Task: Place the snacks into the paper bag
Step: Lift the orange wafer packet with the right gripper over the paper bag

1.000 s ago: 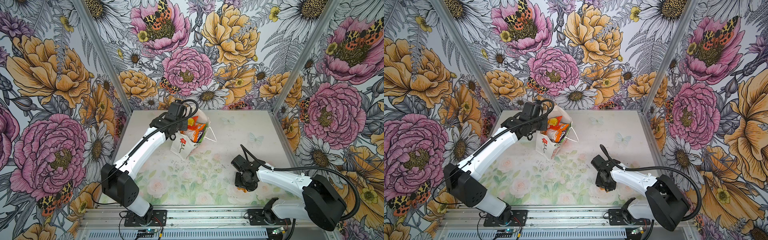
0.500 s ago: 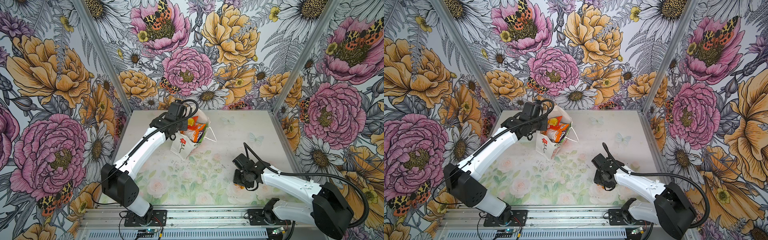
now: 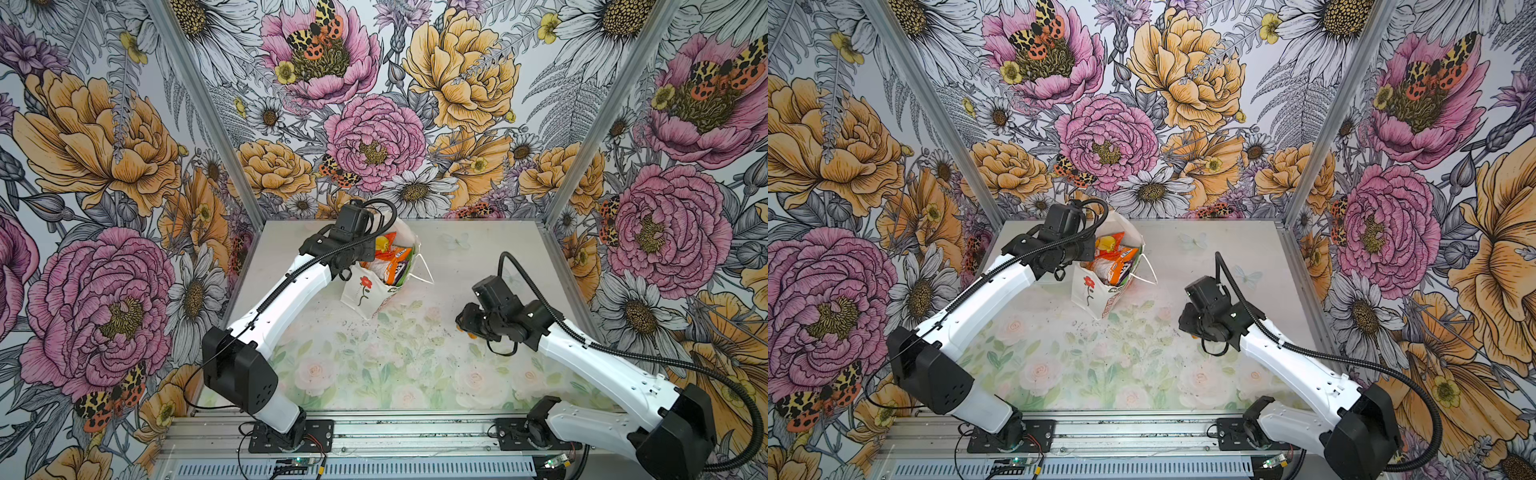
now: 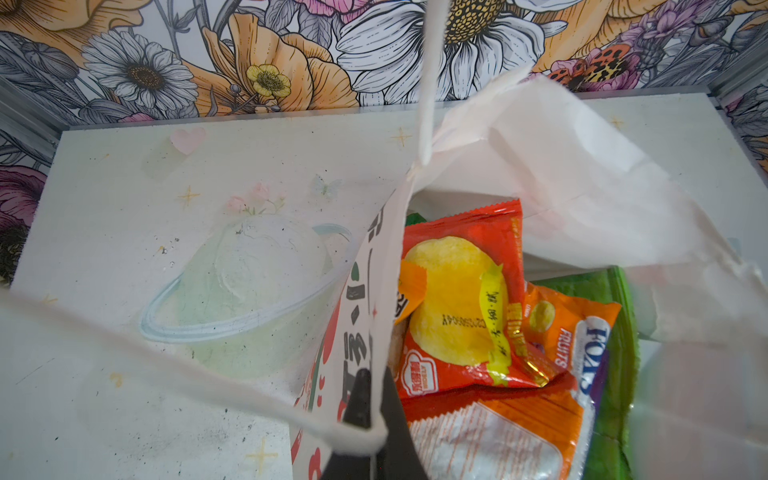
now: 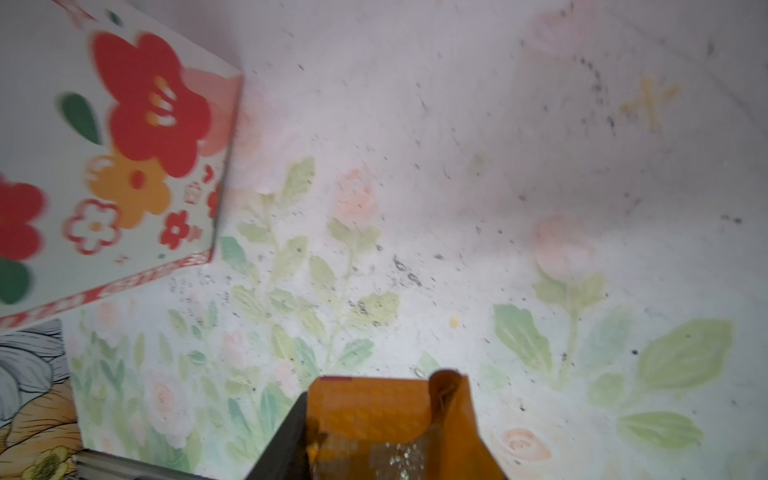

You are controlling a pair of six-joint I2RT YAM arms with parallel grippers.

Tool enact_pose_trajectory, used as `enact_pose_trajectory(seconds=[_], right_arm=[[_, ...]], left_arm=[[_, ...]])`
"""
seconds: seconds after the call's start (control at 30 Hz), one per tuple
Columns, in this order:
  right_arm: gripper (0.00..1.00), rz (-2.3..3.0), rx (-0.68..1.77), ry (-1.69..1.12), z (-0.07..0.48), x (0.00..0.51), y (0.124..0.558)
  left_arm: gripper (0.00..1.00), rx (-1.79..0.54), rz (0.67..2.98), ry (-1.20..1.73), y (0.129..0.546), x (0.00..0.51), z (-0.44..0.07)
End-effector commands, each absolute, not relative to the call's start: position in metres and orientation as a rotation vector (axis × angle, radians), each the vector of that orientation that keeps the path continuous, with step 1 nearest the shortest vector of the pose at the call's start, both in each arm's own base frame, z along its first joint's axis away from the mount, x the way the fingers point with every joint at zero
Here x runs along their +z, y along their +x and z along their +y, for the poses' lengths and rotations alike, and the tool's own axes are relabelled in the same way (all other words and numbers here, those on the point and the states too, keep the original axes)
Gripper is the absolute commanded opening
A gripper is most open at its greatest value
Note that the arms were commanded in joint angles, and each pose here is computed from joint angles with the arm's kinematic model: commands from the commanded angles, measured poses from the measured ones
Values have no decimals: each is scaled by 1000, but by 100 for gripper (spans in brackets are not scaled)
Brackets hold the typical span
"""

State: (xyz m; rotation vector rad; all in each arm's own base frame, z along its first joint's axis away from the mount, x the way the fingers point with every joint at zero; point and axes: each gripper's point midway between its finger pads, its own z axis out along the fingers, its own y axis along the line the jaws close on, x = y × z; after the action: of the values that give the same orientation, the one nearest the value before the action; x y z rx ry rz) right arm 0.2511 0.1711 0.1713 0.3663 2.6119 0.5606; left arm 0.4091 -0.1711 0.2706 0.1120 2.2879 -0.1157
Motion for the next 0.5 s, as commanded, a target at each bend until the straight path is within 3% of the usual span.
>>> enact_pose_trajectory(seconds=[0.0, 0.27, 0.47], right_arm=[[28, 2445, 588, 253, 182, 237, 288], [28, 2287, 693, 101, 236, 327, 349], [28, 2285, 796, 41, 279, 341, 378]], left_arm=[[0, -144, 2227, 132, 414, 288, -180], [0, -138, 2228, 131, 414, 288, -179], [0, -141, 2218, 127, 413, 293, -177]])
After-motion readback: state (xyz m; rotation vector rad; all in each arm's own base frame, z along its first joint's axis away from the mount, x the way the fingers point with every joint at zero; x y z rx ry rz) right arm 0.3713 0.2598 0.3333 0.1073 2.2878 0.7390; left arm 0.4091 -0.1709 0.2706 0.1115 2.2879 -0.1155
